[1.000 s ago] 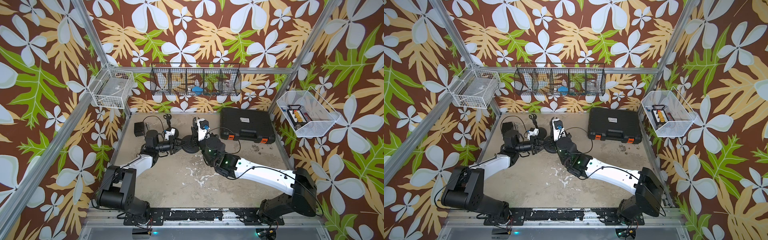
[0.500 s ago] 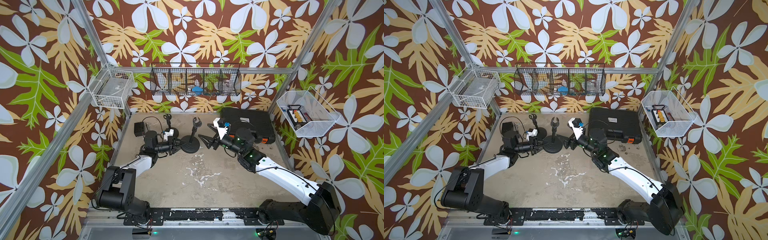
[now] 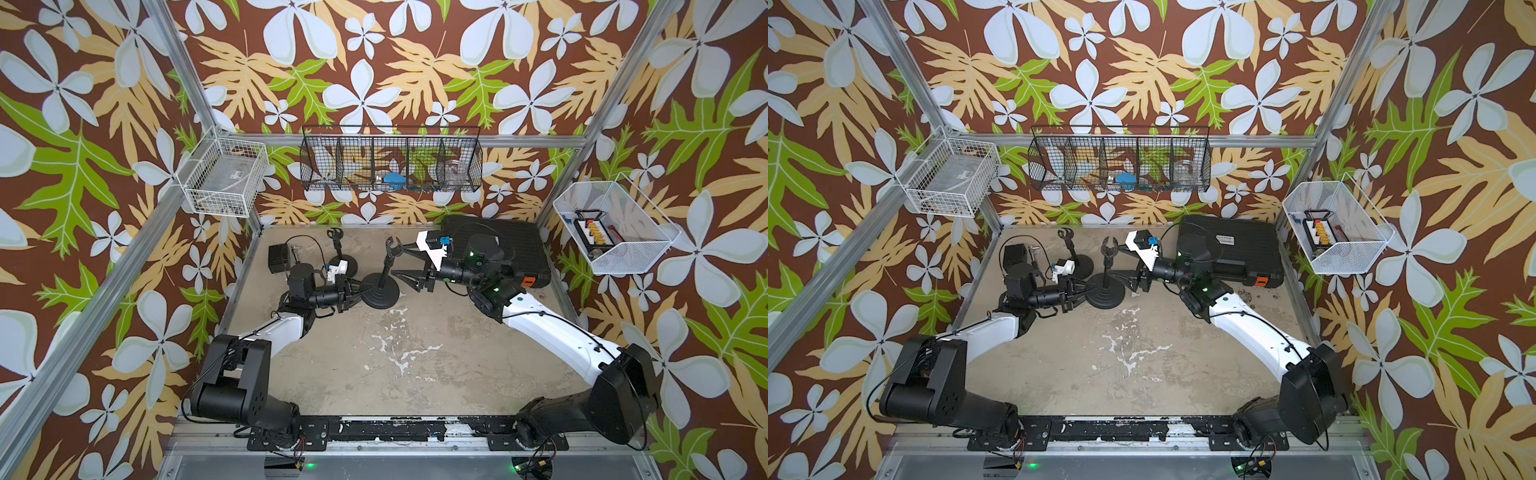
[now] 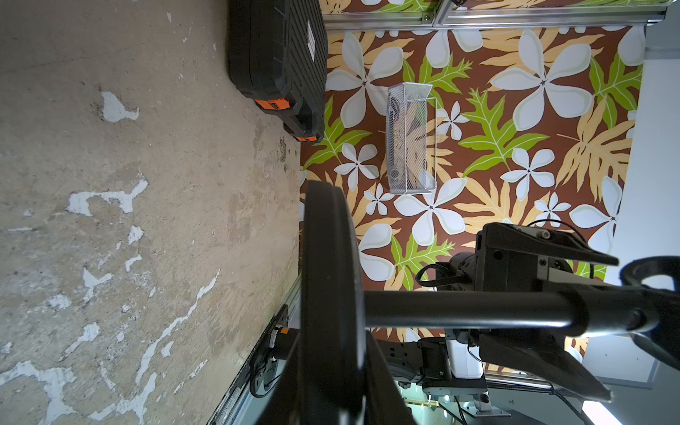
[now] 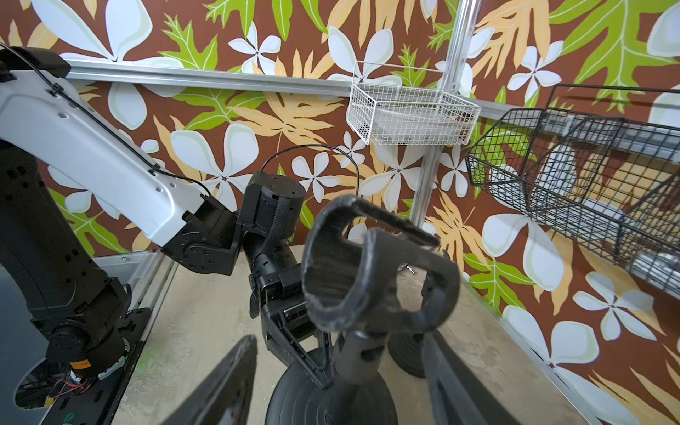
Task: Assemble a microphone stand
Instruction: Screw the microphone stand pole into the microphone stand base.
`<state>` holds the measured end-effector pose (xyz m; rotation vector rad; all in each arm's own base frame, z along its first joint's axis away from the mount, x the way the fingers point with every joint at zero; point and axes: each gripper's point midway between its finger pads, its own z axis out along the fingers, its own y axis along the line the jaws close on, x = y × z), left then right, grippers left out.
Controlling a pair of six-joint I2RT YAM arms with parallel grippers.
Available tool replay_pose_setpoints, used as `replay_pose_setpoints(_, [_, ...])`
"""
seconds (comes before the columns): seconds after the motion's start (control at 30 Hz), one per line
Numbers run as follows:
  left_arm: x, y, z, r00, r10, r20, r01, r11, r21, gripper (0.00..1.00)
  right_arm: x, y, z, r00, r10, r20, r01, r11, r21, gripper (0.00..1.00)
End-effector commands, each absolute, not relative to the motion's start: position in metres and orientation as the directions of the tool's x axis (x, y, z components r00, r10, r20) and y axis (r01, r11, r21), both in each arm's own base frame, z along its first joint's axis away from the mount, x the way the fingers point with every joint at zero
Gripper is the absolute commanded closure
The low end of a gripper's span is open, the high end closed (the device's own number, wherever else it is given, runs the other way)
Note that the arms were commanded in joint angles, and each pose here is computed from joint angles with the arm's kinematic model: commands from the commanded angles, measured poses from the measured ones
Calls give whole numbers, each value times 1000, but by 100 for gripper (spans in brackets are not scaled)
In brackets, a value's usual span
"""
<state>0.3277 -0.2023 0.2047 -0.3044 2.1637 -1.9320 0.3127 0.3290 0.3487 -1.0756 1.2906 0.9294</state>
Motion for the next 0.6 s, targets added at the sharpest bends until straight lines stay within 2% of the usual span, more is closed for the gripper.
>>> replay_pose_setpoints(0.0, [324, -203, 218, -957, -274, -98, 74, 98, -992, 100, 310, 336, 348, 62, -38, -997, -976, 208, -69, 28])
replay_pose_setpoints(0.33, [324, -203, 217, -957, -275, -95, 70, 99, -993, 100, 318, 347, 341, 28, -23, -999, -986, 164, -31, 54])
replay_pose_setpoints(0.47, [324, -203, 215, -957, -275, -89, 64, 100, -993, 100, 317, 346, 341, 28, 0, -1000, -983, 180, -28, 75])
replay_pose_setpoints(0.57, [325, -204, 216, -957, -274, -95, 70, 100, -993, 100, 321, 346, 338, 30, 1, -1000, -961, 276, -29, 87])
